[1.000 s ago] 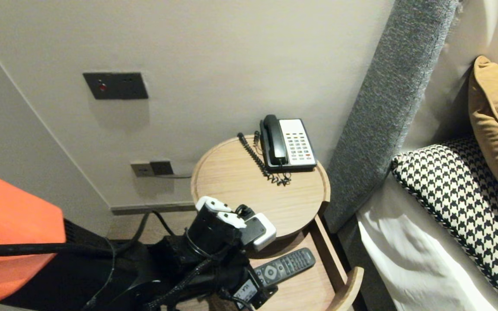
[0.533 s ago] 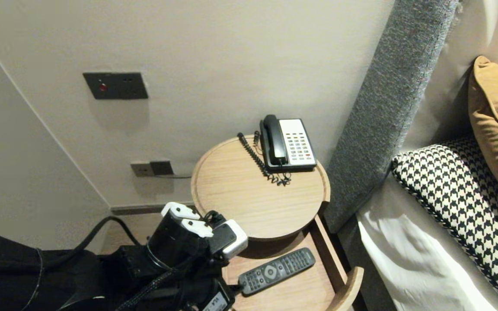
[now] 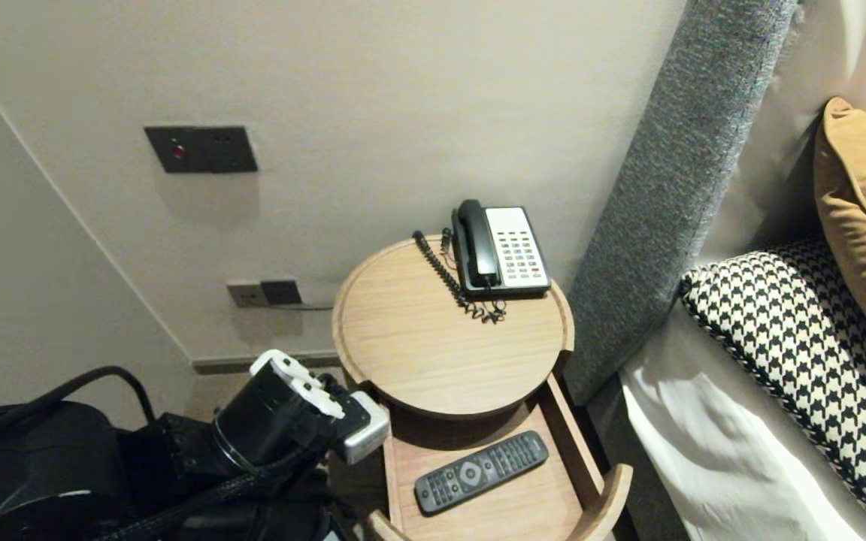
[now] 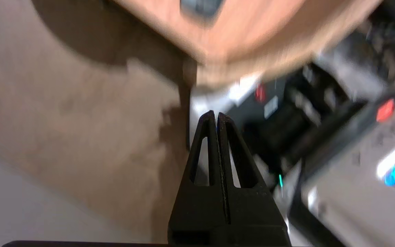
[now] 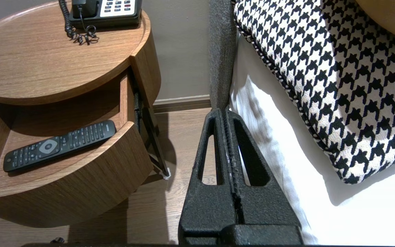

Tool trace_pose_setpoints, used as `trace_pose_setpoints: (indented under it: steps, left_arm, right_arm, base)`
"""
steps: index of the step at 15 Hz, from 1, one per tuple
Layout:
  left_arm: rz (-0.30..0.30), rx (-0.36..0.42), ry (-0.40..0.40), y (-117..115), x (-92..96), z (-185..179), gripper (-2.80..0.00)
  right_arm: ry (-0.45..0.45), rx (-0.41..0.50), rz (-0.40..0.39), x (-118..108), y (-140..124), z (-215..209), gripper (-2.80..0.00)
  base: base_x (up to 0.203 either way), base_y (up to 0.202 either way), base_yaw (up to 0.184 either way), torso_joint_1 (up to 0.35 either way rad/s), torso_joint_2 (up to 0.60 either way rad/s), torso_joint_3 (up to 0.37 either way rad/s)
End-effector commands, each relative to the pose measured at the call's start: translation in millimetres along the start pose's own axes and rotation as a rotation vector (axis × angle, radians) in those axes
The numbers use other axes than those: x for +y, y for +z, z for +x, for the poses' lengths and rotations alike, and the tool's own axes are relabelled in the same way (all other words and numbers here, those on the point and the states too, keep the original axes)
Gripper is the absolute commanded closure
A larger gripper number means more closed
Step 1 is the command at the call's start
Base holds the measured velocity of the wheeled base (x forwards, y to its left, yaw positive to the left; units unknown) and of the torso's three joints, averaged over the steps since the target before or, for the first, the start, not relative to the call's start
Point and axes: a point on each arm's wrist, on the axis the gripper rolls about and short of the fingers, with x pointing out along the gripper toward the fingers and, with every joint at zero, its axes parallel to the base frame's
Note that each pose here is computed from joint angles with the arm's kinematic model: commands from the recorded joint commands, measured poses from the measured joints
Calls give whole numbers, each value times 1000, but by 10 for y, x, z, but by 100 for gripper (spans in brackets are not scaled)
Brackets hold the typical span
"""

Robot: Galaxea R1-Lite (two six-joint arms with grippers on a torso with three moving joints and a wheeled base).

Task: Close the nightstand drawer

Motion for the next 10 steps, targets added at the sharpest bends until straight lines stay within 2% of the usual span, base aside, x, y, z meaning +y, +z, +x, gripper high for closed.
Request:
trace_pose_setpoints:
  steps: [1,6,10]
  left_arm:
    - [0,64,-5,-69,-18,-20,0]
    - [23,140,-17,-134,-111,140,0]
    - [4,204,-24,-144,-193,377,0]
  right_arm:
    - [-1,39,0,-3,-113,21,0]
    - [-1,39,0,-3,-113,21,0]
    - [-1,40,0,-3,-113,21,0]
  base:
    - [0,0,0,0,0,0]
    - [0,0,0,0,0,0]
    - [0,0,0,0,0,0]
